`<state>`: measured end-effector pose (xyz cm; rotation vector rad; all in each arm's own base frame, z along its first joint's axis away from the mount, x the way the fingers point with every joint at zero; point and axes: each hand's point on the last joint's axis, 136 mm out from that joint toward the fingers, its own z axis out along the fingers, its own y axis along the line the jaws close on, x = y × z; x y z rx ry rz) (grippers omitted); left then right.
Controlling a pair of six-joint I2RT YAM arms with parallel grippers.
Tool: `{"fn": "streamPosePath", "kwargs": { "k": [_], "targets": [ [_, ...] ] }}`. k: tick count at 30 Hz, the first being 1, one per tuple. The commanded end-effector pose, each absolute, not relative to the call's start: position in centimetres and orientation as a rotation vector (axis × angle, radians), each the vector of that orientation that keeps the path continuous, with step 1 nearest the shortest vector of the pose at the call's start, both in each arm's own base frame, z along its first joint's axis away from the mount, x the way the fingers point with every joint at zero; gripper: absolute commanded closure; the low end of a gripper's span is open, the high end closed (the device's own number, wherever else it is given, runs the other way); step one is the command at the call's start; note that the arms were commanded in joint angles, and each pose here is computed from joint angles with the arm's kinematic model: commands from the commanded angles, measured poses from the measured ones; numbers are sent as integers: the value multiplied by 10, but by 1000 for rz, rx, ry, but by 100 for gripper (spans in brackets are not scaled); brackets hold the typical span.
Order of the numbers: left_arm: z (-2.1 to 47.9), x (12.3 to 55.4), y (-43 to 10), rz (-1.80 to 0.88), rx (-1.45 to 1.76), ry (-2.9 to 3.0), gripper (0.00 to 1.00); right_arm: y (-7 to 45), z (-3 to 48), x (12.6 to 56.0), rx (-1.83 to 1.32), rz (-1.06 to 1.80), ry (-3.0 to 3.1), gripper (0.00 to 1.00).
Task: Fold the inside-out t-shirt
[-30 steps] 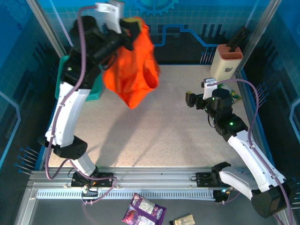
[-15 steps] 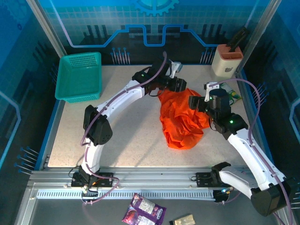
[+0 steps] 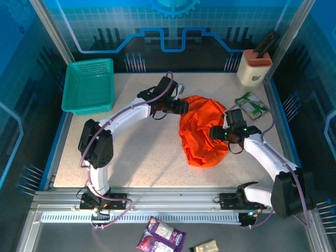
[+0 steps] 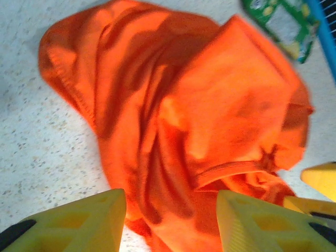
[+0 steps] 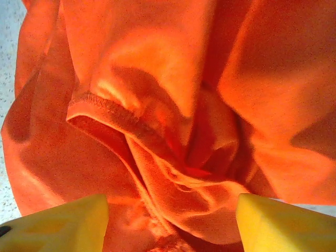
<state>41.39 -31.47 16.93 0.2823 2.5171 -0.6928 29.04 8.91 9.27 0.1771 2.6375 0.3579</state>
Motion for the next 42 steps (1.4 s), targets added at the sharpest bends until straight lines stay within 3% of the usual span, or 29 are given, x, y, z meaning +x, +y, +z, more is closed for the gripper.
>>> {"fn": "streamPosePath", "kwargs": {
  "k": [1, 10, 16, 18, 21, 27, 30, 36, 42],
  "targets": [
    [137, 432, -305, -674, 196, 2565, 50, 130, 99, 301, 130, 538, 2613, 34],
    [91, 487, -313, -686, 149, 2589, 44, 157, 87, 348, 233, 401, 2573, 29],
    [56, 525, -315, -611, 115, 2604, 41, 160, 83, 383, 294, 358, 2499, 36],
    [46, 534, -318, -606, 108, 2615, 42, 160, 82, 391, 303, 350, 2485, 43],
    [29, 542, -320, -585, 105, 2639, 46, 160, 88, 399, 297, 337, 2461, 60],
    [20, 547, -301, -534, 54, 2657, 81, 161, 136, 406, 205, 350, 2380, 97],
    [39, 549, -277, -518, 17, 2620, 100, 152, 175, 402, 180, 361, 2324, 100],
    [150, 533, -199, -461, -81, 2398, 100, 124, 268, 373, 117, 384, 2200, 100],
    [275, 478, -106, -468, -234, 2138, 100, 78, 354, 334, 114, 329, 2047, 100]
  ]
}}
